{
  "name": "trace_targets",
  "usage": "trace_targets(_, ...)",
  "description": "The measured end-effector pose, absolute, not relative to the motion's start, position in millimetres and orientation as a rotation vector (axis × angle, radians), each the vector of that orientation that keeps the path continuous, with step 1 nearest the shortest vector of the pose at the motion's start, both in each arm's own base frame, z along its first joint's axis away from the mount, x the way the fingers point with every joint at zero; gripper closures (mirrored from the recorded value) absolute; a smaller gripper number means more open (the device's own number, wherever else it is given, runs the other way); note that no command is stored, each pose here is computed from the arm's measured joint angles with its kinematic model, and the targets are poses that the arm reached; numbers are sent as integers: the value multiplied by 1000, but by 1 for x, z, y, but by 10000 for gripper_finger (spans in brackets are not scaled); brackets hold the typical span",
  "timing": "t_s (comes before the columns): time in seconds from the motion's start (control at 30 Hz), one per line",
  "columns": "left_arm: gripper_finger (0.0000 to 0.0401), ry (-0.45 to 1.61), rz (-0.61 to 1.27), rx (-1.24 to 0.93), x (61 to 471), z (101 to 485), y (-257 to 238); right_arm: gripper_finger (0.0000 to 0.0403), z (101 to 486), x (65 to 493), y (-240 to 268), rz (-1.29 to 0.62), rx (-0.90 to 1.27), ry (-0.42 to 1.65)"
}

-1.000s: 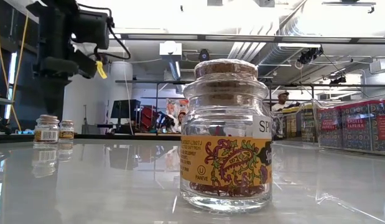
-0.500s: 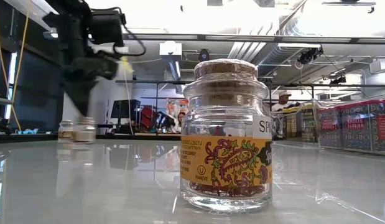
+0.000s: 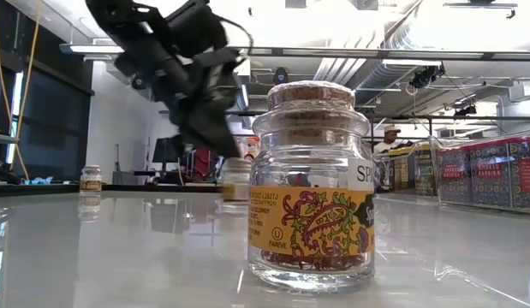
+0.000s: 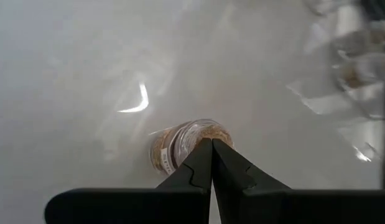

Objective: Sort spices by type
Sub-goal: Put the brown seasoning bottle into the bottom transparent bin

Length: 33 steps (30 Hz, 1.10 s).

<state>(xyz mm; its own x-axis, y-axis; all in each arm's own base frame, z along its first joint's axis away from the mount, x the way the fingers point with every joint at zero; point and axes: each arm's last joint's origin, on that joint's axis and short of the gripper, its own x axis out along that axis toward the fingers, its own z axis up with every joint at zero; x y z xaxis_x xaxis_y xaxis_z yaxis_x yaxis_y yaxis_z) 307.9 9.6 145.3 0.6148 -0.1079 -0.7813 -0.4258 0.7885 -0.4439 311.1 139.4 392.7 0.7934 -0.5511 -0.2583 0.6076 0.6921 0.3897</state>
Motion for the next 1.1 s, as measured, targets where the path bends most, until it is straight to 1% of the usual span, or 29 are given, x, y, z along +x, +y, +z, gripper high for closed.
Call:
trace_targets(0.13, 401, 837, 108, -632, 339, 150, -10, 403, 403, 308, 144, -636, 454, 112)
trace_targets(0.37, 401, 792, -15, -514, 393, 166, -32, 403, 418, 306, 143, -616, 401, 108)
trace_targets(0.47, 401, 714, -88, -490, 408, 188, -33, 403, 428, 304, 142, -607, 368, 104)
trace_targets(0.57, 401, 648, -153, -419, 411, 211, -29, 403, 441, 302, 141, -594, 329, 97)
trace_targets(0.63, 401, 661, -139, -381, 403, 224, -22, 403, 449, 300, 140, -579, 311, 92)
trace_targets(0.73, 401, 735, -28, -334, 381, 243, 1, 402, 458, 297, 136, -578, 309, 95)
trace_targets(0.83, 401, 771, 52, -296, 352, 253, 24, 385, 458, 296, 126, -563, 376, 148)
trace_targets(0.93, 401, 747, 87, -350, 316, 260, 44, 345, 444, 300, 113, -531, 391, 292)
trace_targets(1.03, 401, 709, 123, -446, 277, 258, 58, 288, 426, 307, 100, -500, 382, 458)
trace_targets(1.1, 401, 703, 159, -503, 251, 252, 62, 243, 418, 316, 92, -450, 389, 534)
